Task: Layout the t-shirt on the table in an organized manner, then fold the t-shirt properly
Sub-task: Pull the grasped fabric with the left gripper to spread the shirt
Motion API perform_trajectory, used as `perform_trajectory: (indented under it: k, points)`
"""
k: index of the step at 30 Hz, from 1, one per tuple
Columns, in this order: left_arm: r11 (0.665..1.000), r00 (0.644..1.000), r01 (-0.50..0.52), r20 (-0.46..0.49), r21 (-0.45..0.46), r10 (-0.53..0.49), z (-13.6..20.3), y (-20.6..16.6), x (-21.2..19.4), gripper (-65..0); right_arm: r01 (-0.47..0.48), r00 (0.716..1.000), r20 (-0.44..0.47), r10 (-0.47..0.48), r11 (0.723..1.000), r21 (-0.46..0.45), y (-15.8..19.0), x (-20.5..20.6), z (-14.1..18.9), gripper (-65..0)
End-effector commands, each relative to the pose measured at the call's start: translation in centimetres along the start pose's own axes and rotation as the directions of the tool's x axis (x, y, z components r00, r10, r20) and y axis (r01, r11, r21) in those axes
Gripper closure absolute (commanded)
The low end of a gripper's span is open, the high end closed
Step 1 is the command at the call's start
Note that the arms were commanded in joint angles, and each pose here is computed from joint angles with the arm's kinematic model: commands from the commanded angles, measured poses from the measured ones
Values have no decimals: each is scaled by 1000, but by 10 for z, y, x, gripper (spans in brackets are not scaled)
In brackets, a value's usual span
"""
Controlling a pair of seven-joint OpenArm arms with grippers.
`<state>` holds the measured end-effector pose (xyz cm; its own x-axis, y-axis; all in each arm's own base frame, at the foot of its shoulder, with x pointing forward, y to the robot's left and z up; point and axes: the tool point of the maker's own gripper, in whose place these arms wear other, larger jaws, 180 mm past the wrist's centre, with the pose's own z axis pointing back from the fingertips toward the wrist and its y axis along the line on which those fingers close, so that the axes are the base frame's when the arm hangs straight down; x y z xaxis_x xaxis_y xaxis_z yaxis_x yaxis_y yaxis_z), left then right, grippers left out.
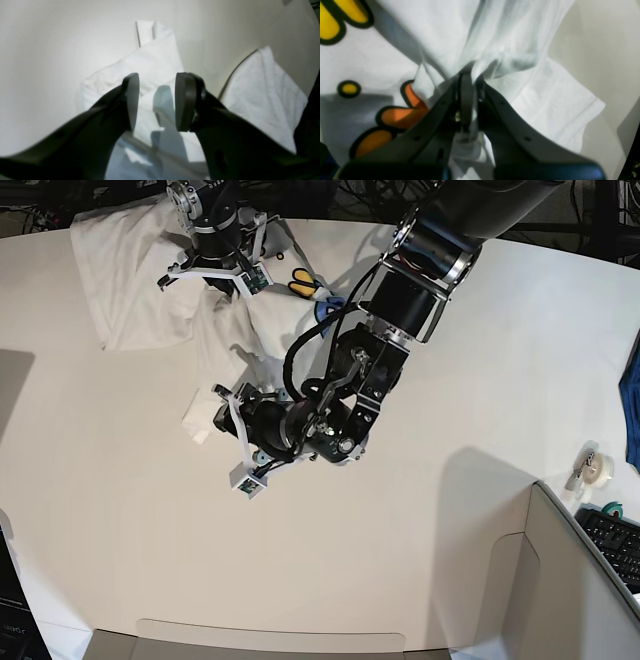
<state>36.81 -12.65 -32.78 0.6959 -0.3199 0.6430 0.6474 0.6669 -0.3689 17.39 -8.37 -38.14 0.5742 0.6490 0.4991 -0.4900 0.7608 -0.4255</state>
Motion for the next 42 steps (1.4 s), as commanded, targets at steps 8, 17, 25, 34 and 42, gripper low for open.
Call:
perform_trajectory:
  k: [8, 17, 25, 34, 42]
  points:
    - [999, 1000, 19, 23, 50, -21, 14, 25, 7, -220, 4, 1000, 27, -3, 1000, -14, -4, 7, 2, 0]
    - [999, 1000, -9, -13, 50, 10, 10, 29, -17, -221, 4, 1000, 27, -3, 1000, -14, -4, 7, 2, 0]
    - [997, 998, -56, -23, 50, 57, -3, 35, -32, -221, 4, 1000, 24, -3, 1000, -13, -4, 6, 2, 0]
    - [997, 997, -72, -17, 33, 73, -10, 28, -32, -211, 4, 1000, 24, -3, 1000, -13, -4, 6, 2, 0]
    - [997, 998, -64, 11, 39, 64, -5, 31, -23, -4, 9, 1000, 25, -8, 1000, -25, -8, 7, 1, 0]
